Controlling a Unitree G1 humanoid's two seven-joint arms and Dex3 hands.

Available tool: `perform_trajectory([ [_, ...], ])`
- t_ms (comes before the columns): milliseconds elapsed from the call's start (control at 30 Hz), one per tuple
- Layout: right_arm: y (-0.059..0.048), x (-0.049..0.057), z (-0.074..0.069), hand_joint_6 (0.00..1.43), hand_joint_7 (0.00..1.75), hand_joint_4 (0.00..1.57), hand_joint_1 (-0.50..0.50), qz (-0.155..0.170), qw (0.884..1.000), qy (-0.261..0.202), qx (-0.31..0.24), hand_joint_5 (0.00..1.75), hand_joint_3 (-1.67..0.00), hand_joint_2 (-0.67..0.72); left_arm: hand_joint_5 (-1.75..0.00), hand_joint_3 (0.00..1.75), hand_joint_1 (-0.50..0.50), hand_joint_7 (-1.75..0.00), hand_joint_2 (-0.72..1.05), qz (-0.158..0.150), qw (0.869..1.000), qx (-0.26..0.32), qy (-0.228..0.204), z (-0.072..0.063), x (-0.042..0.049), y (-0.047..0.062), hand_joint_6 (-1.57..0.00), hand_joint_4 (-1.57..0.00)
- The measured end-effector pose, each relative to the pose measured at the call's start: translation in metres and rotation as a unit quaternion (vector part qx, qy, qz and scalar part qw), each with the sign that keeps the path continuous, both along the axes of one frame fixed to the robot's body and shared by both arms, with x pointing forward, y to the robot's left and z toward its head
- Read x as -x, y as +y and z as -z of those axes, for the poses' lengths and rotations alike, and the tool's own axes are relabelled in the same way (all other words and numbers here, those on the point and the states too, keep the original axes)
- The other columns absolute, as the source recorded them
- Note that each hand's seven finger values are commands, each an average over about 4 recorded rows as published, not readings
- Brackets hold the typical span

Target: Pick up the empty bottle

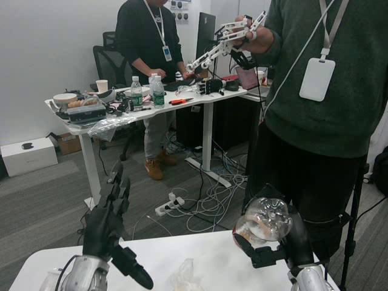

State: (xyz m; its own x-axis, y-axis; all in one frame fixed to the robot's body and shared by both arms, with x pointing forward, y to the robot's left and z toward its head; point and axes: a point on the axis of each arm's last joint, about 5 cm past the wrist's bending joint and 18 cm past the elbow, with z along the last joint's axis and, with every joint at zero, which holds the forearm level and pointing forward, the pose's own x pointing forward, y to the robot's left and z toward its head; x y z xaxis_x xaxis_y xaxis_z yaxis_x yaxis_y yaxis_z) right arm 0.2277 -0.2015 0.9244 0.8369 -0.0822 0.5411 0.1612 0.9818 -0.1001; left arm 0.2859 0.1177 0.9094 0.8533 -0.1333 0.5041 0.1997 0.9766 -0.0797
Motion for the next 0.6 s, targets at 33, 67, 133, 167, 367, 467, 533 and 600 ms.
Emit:
perform_trajectory([
  [33, 0.001, 0.0, -0.002, 1.18, 1.68, 1.43, -0.25, -0.001, 1.0, -0.005, -0.001, 1.65, -1.51, -0.54, 0.0, 0.0, -0.5, 0.0, -0.55, -0.003, 1.0, 0.002, 0.003, 0.002, 0.0016, 0.001, 0.0, 0.0],
  [67, 0.002, -0.001, -0.004, 1.18, 1.68, 1.42, -0.24, -0.003, 1.0, -0.01, -0.003, 1.65, -1.51, -0.54, 0.0, 0.0, -0.5, 0.0, -0.55, -0.007, 1.0, 0.004, 0.006, 0.005, 0.0033, 0.002, 0.0, 0.0],
  [133, 0.003, -0.002, -0.008, 1.17, 1.68, 1.42, -0.24, -0.007, 1.0, -0.019, -0.004, 1.65, -1.51, -0.54, 0.0, 0.0, -0.5, 0.0, -0.55, -0.014, 1.0, 0.009, 0.011, 0.009, 0.0064, 0.004, 0.0, 0.0],
  [167, 0.004, -0.003, -0.009, 1.17, 1.68, 1.41, -0.24, -0.009, 1.0, -0.023, -0.005, 1.65, -1.51, -0.54, 0.0, 0.0, -0.5, 0.0, -0.55, -0.017, 1.0, 0.011, 0.011, 0.011, 0.0078, 0.005, 0.0, 0.0],
  [367, 0.009, -0.003, -0.01, 1.17, 1.68, 1.43, -0.25, -0.019, 0.999, -0.026, -0.005, 1.65, -1.51, -0.54, 0.0, 0.0, -0.5, 0.0, -0.55, -0.035, 0.999, 0.021, 0.005, 0.015, 0.0129, 0.01, 0.0, 0.0],
  [467, 0.01, -0.004, -0.012, 1.17, 1.68, 1.43, -0.25, -0.022, 0.999, -0.029, -0.005, 1.65, -1.51, -0.54, 0.0, 0.0, -0.5, 0.0, -0.55, -0.039, 0.999, 0.023, 0.007, 0.018, 0.0151, 0.011, 0.0, 0.0],
  [533, 0.011, -0.005, -0.013, 1.16, 1.68, 1.43, -0.25, -0.023, 0.999, -0.032, -0.005, 1.65, -1.51, -0.54, 0.0, 0.0, -0.5, 0.0, -0.55, -0.041, 0.999, 0.024, 0.006, 0.019, 0.0156, 0.012, 0.0, 0.0],
  [600, 0.012, -0.005, -0.013, 1.16, 1.68, 1.43, -0.24, -0.026, 0.999, -0.032, -0.005, 1.65, -1.51, -0.54, 0.0, 0.0, -0.5, 0.0, -0.55, -0.041, 0.999, 0.024, 0.005, 0.018, 0.0157, 0.012, 0.0, 0.0],
])
